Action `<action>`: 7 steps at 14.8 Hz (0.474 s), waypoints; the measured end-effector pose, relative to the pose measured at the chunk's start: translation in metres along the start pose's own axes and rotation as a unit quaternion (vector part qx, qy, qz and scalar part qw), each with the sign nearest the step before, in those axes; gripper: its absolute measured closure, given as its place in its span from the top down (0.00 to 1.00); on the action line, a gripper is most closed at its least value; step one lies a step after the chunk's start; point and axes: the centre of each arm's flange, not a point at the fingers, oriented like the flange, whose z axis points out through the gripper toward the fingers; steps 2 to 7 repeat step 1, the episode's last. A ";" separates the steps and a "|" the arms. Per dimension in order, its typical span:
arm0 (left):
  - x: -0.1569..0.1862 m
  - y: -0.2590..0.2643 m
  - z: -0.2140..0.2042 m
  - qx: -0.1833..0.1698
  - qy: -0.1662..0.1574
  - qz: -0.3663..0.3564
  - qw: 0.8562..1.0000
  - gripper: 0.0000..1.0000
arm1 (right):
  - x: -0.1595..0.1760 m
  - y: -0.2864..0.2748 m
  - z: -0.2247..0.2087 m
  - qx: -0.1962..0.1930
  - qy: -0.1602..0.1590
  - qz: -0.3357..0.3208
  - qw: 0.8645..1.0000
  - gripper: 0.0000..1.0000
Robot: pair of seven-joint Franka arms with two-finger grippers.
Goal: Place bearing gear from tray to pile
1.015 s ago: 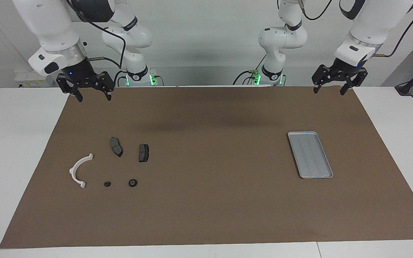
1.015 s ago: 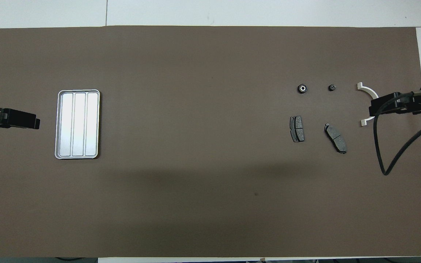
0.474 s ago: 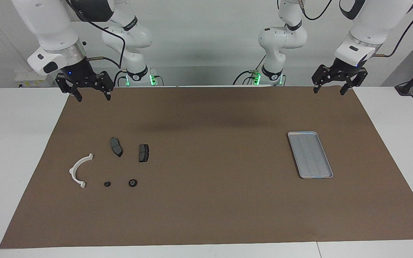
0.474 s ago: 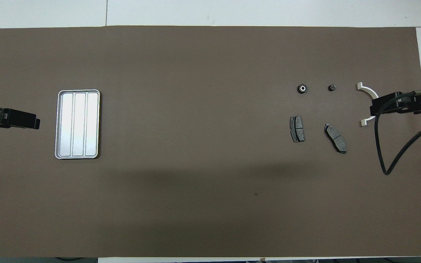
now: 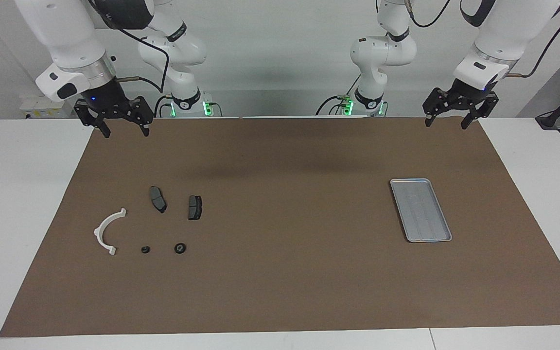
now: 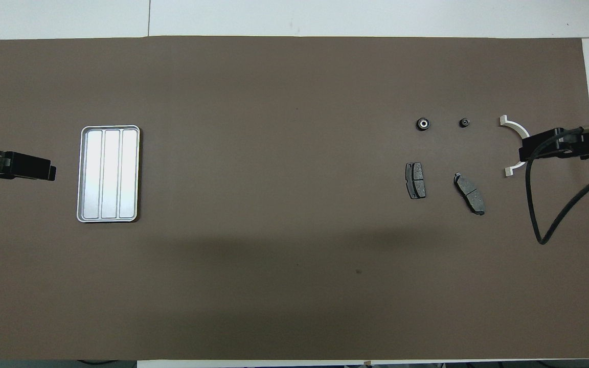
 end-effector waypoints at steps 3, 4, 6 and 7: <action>0.000 0.000 0.000 0.000 0.000 0.000 1.000 1.00 | 0.000 0.000 0.000 0.000 0.000 0.000 1.000 1.00; 0.000 0.000 0.000 0.000 0.000 0.000 1.000 1.00 | 0.000 0.000 0.000 0.000 0.000 0.000 1.000 1.00; 0.000 0.000 0.000 0.000 0.000 0.000 1.000 1.00 | 0.000 0.000 0.000 0.000 0.000 0.000 1.000 1.00; 0.000 0.000 0.000 0.000 0.000 0.000 1.000 1.00 | 0.000 0.000 0.000 0.000 0.000 0.000 1.000 1.00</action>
